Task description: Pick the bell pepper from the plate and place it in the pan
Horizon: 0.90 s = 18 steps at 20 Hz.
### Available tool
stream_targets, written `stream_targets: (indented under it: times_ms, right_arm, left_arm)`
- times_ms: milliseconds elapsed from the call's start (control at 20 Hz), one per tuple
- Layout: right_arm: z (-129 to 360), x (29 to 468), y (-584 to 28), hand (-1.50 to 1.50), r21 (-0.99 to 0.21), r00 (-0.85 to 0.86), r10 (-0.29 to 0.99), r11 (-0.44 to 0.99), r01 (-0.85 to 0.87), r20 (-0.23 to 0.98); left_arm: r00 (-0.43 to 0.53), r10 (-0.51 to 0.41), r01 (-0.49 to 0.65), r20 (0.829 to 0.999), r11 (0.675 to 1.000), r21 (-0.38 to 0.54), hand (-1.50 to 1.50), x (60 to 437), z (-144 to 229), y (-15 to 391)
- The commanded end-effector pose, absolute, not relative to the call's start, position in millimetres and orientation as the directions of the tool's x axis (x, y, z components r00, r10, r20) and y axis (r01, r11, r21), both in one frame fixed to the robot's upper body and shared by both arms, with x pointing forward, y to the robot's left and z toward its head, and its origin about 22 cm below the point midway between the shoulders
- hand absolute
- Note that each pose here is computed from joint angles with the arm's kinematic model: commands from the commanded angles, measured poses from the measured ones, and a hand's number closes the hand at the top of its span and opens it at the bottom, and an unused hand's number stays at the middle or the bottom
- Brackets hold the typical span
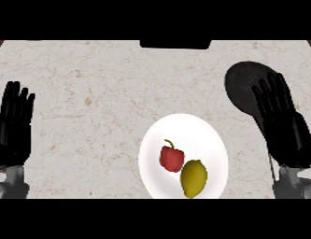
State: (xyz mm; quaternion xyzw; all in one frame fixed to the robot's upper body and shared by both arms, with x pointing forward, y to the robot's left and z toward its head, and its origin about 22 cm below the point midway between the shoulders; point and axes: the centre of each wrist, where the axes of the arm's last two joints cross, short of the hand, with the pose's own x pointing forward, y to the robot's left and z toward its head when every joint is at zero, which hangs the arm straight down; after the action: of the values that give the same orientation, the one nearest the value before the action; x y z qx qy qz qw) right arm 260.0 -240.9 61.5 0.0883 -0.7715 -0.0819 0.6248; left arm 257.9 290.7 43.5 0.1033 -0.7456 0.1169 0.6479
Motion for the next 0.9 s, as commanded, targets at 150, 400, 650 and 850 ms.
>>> stream_targets:
  times_ms: [150,400,650,850]
  right_arm:
    - [108.6,273.7,-198.4,1.5,0.036,-0.43,-0.145,0.967,-0.251,0.891]
    - [109.2,254.5,-223.1,1.5,-0.358,-0.52,0.325,0.933,0.038,0.79]
    - [82.3,189.6,-243.6,-1.5,-0.543,-0.483,0.509,0.836,0.08,0.713]
    - [92.0,162.2,-247.5,-1.5,-0.679,-0.493,0.61,0.732,0.051,0.621]
  left_arm:
    - [-0.049,-0.051,-0.206,0.997,0.978,0.04,0.0,270.9,61.3,298.5]
    - [0.052,-0.046,-0.151,0.998,0.987,0.054,0.0,266.6,48.7,284.0]
    - [0.064,-0.039,-0.136,0.997,0.99,0.047,0.0,270.2,57.8,290.4]
    - [0.065,-0.035,-0.128,0.997,0.991,0.043,0.0,277.3,53.1,277.8]
